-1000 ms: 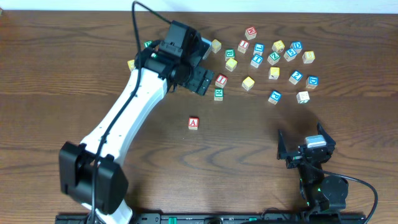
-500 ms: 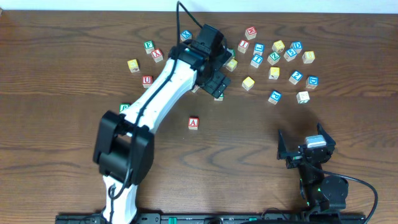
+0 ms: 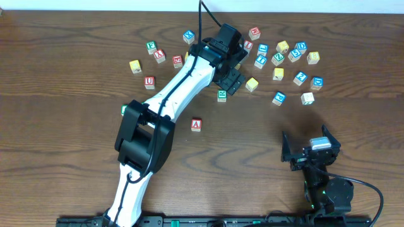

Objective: Spell out AI2

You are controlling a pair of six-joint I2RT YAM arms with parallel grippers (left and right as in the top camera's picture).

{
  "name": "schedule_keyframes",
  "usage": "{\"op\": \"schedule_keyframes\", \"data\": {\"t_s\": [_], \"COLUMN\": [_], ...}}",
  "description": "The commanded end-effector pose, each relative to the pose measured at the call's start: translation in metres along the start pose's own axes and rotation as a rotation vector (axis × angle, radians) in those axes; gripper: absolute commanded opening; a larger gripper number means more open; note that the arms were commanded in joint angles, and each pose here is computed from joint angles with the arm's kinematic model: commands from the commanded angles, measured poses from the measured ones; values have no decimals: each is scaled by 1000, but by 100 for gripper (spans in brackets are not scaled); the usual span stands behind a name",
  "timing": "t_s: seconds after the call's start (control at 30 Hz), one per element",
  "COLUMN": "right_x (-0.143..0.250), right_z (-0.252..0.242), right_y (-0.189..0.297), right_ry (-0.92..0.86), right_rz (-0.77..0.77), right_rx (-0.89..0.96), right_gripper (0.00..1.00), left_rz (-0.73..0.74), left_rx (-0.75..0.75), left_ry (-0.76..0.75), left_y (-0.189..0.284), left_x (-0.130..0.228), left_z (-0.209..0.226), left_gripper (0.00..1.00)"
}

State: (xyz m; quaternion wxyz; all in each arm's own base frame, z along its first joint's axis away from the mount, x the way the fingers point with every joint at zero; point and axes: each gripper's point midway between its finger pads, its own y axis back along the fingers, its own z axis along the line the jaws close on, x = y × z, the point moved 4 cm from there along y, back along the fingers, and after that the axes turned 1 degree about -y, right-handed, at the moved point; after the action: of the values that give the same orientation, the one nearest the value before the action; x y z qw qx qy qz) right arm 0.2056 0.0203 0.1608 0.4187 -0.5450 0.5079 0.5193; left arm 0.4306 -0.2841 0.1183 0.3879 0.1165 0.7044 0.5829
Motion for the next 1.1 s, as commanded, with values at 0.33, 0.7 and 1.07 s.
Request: {"op": "schedule_keyframes", "data": {"t_s": [0.33, 0.7, 1.07], "right_x": [0, 0, 0], "right_z": [-1, -1, -1], "right_y": [0, 0, 0], "right_ry": [-37, -50, -49], "right_rz": [0, 0, 0], "right_rx": [3, 4, 4], "right_gripper": [99, 99, 99], "left_rz": [27, 12, 14], "left_rx": [-28, -30, -28], "left_ry": [38, 35, 37], "left_y": [-40, -43, -43], "left_x": [4, 1, 1], "left_z": [8, 8, 6], "left_gripper": [89, 89, 83]}}
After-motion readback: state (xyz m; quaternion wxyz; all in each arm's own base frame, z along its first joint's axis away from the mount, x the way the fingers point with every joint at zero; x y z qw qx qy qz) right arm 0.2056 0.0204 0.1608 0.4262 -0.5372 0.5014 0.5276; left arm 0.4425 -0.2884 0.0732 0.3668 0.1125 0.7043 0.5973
